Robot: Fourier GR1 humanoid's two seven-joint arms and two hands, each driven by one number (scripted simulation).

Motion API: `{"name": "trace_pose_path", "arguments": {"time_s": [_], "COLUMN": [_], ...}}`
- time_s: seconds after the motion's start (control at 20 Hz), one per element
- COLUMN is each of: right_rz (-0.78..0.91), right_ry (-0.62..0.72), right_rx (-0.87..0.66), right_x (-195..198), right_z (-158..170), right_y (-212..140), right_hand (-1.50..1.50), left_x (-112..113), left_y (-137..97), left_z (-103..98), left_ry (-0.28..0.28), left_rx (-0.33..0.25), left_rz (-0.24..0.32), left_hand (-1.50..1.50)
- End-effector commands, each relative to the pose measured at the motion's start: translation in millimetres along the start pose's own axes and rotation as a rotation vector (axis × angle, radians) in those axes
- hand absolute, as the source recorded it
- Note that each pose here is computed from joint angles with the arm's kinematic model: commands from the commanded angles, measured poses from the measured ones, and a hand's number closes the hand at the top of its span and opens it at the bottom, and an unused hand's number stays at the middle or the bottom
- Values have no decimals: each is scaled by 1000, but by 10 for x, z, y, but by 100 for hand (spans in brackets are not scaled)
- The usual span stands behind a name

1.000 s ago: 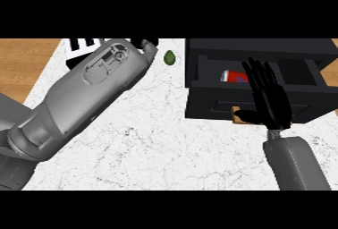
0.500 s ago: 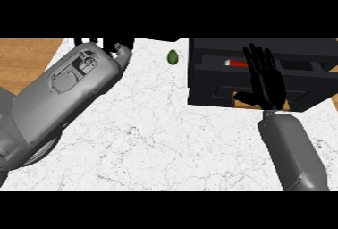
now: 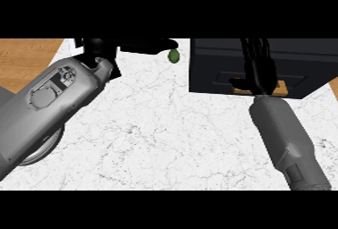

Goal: Pick up the can, place it into the drawer and close the drawer

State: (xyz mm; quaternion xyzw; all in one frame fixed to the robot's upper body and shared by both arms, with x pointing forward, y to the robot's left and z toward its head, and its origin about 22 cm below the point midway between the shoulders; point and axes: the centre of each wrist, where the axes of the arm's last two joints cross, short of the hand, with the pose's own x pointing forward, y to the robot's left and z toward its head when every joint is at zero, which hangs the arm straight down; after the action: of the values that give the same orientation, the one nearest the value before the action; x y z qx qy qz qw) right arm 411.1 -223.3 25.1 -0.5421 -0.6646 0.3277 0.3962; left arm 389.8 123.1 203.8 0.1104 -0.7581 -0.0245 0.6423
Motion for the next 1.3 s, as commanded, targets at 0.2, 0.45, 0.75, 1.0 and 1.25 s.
{"name": "trace_pose_path", "arguments": {"time_s": [0.2, 0.45, 0.75, 1.0, 1.25], "right_rz": [16, -1, -13, -96, -302], "right_ry": [-2, 19, 22, 2, 3], "right_rx": [5, -6, -22, -6, -47], "right_x": [155, 182, 306, 419, 438], "right_z": [-450, -577, -738, -876, -818], "right_y": [-113, -171, -268, -373, -317], "right_hand": [-150, -150, -150, -150, -150], "left_x": [-153, -218, -323, -334, -409], "left_y": [72, 266, 270, 266, 381], "left_z": [270, 270, 339, 354, 425], "left_ry": [9, -1, -15, -7, -17], "left_rx": [-35, -27, -33, -36, -17], "left_rz": [-2, -16, -1, -3, -3], "left_hand": [-150, -150, -150, -150, -150]}}
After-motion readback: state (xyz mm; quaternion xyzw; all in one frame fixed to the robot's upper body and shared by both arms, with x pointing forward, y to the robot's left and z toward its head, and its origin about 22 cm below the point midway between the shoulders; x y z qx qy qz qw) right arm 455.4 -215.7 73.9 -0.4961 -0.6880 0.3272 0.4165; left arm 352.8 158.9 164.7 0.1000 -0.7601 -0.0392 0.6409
